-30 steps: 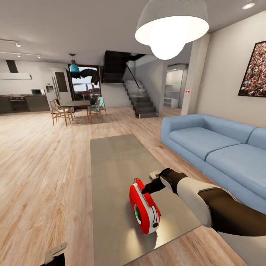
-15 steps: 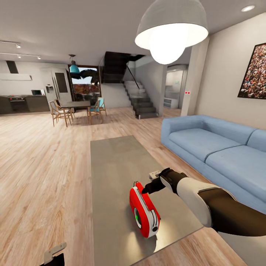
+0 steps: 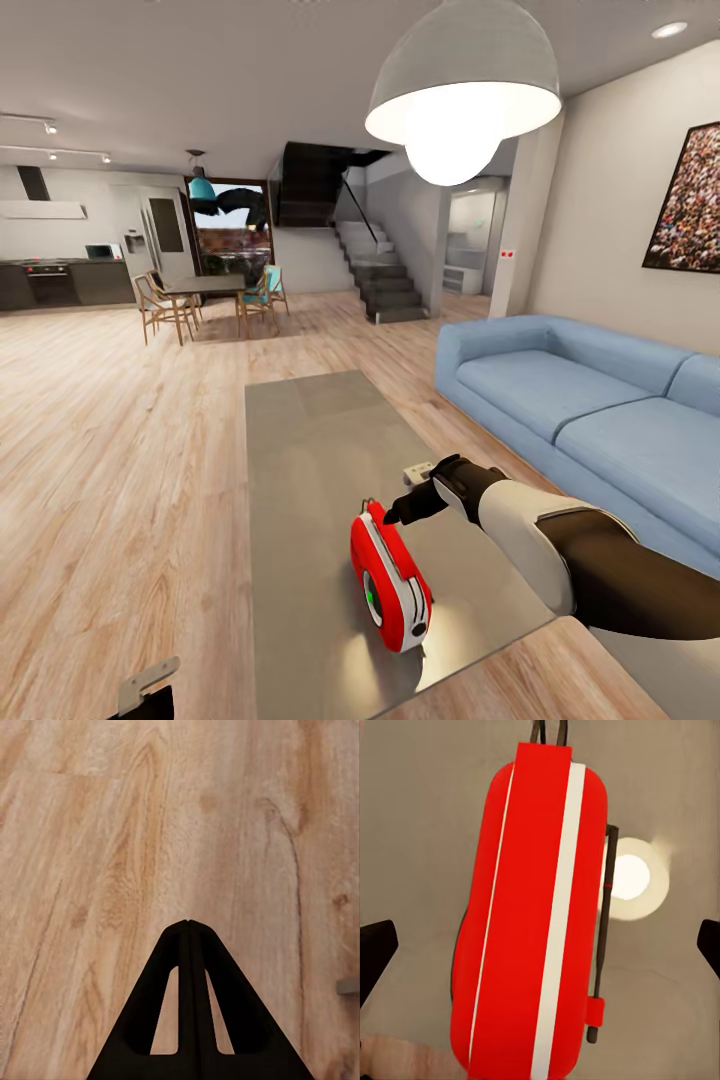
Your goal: Turn on the radio receiver that's on the table in the living room.
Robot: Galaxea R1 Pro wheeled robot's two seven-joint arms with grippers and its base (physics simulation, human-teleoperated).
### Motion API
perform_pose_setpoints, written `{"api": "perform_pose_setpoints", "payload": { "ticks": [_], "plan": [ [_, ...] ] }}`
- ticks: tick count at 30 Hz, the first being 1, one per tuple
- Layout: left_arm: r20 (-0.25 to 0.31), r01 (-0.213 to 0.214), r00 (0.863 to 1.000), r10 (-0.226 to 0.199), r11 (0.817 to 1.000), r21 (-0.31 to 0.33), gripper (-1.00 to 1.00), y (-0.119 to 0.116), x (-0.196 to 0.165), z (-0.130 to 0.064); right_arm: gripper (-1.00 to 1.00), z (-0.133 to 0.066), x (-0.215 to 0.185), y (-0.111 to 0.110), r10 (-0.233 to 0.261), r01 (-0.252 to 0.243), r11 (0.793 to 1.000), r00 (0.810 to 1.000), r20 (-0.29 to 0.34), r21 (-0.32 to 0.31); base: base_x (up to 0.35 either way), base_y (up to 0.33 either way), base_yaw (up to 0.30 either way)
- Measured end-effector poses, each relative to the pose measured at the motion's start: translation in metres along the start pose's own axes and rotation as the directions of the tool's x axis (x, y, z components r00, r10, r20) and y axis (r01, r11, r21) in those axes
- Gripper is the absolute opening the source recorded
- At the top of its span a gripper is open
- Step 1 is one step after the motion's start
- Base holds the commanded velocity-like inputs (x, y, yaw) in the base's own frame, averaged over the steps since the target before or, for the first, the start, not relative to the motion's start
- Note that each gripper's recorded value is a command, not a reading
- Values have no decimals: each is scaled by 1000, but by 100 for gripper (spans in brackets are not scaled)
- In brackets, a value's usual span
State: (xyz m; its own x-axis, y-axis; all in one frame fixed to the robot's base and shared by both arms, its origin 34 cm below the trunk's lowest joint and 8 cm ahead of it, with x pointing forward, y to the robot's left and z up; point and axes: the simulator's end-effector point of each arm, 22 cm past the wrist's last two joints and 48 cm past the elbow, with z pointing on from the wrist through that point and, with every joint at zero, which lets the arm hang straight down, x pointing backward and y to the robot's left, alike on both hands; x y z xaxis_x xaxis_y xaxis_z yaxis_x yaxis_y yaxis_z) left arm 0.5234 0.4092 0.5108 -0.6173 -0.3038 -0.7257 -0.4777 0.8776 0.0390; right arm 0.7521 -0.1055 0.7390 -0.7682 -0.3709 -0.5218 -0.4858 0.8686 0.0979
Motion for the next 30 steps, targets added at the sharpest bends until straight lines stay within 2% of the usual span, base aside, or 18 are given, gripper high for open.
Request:
{"api": "perform_pose_setpoints", "payload": {
  "ticks": [19, 30],
  "plan": [
    [-1, 0, 1000, 0, 1000, 0, -100, 0, -27, -22, 100, -28, -21, 2, 0, 0, 1000, 1000, 1, 0, -291, 0, 0],
    [0, -1, 1000, 1, 1000, -1, -100, 1, -31, -25, 100, -33, -25, -11, 0, -1, 999, 1000, 9, 50, -34, 0, 0]
  ]
}}
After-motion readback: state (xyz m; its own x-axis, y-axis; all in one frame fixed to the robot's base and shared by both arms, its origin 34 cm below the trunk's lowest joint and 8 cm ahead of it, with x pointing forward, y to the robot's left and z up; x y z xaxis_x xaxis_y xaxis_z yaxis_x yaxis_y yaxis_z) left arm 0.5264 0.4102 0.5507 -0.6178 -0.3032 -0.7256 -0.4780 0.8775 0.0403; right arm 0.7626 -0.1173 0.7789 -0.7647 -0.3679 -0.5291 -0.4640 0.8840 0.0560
